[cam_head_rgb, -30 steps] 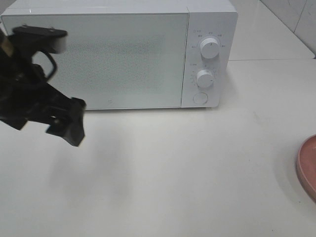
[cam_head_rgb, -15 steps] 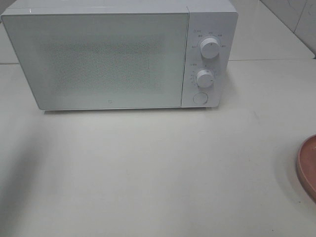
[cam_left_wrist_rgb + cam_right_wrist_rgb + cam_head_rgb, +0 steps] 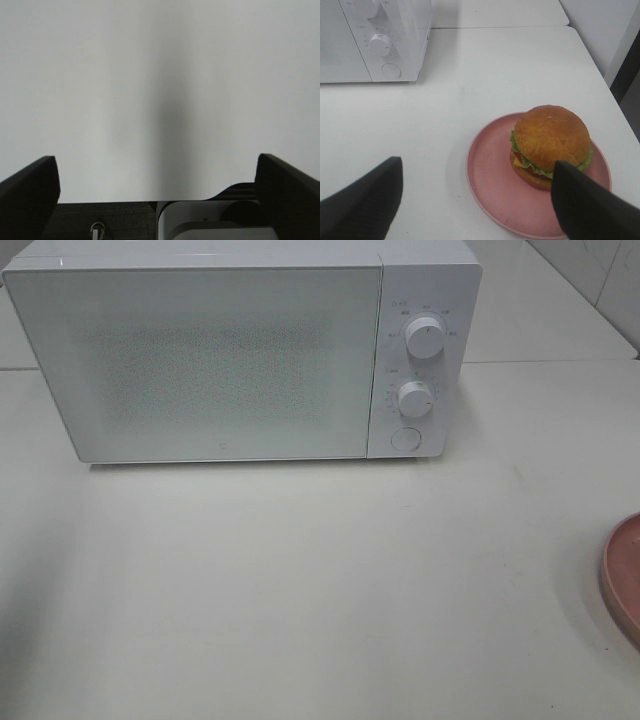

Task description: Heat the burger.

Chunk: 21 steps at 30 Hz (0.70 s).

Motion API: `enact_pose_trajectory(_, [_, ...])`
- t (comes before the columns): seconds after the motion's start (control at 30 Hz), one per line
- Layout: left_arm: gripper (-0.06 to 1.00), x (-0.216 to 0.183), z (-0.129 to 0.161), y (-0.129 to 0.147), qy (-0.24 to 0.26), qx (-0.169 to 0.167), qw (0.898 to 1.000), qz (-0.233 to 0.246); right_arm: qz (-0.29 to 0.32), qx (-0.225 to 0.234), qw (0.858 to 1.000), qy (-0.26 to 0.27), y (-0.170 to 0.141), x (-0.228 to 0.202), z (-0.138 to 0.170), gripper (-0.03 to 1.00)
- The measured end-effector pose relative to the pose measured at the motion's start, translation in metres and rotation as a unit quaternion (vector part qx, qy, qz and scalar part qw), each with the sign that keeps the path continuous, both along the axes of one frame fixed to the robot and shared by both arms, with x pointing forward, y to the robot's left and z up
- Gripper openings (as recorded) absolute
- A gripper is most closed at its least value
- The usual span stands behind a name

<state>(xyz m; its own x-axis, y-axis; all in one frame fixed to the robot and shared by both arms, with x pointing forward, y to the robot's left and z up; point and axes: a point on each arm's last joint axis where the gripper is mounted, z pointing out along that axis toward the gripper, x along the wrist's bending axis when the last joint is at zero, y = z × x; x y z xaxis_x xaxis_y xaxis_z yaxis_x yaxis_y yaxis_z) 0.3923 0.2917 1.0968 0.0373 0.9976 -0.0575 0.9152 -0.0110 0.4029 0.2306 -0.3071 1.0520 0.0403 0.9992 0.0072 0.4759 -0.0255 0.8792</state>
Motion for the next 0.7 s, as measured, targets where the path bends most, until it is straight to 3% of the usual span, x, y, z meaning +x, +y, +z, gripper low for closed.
enact_pose_trajectory(0.43, [0.98,-0.066,-0.062,0.003,-0.029,0.007,1.000,0.003,0.000,0.000,1.000,0.000,0.000,0.000,0.000,0.76])
enact_pose_trajectory(0.7, [0.98,-0.084,-0.058,0.004,-0.105,0.004,0.994,0.004,0.000,0.000,1.000,0.000,0.000,0.000,0.000,0.76])
